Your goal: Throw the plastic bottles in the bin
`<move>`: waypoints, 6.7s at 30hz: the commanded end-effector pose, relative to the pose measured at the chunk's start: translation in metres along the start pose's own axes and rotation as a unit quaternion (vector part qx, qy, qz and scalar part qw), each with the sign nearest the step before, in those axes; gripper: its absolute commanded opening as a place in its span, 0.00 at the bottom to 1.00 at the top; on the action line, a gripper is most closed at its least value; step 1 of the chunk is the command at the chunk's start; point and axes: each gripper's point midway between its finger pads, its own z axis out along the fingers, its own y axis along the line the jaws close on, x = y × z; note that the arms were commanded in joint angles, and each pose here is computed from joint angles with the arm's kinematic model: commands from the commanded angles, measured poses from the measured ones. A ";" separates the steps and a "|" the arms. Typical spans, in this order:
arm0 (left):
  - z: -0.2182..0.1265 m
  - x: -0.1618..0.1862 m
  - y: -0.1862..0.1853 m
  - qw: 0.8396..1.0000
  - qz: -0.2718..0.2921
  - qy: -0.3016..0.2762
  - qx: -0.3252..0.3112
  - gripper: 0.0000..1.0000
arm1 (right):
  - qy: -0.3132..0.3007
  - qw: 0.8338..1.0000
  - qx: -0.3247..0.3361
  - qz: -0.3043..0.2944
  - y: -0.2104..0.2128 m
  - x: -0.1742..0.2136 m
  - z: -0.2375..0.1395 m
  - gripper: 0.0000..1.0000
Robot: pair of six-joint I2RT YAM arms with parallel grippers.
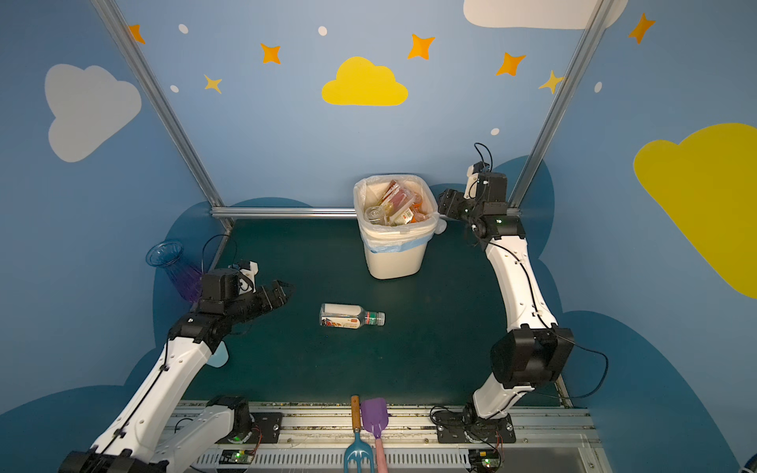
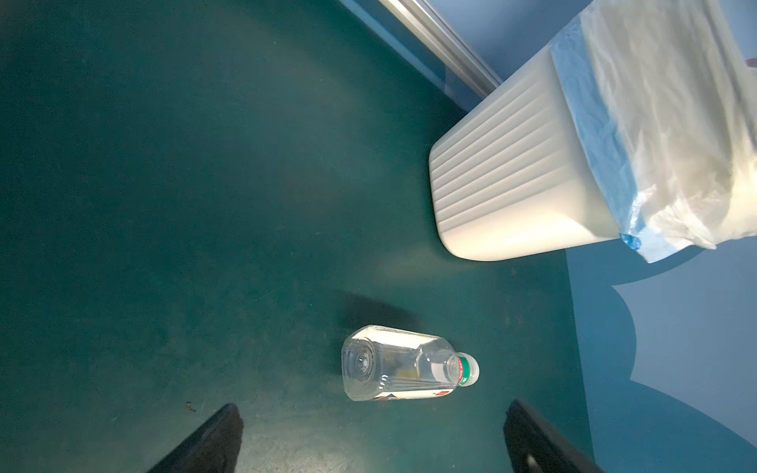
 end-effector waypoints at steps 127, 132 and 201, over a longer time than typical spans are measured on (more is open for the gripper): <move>-0.018 -0.015 -0.014 1.000 0.023 -0.011 0.013 0.99 | 0.057 0.992 -0.028 -0.108 0.077 -0.003 0.008 0.84; -0.017 -0.010 -0.013 1.000 0.017 -0.003 0.015 1.00 | 0.082 0.992 -0.005 -0.101 0.058 0.006 0.009 0.76; 0.043 0.073 -0.045 0.965 0.237 0.110 -0.012 1.00 | 0.077 0.995 -0.062 -0.024 0.021 0.006 -0.059 0.79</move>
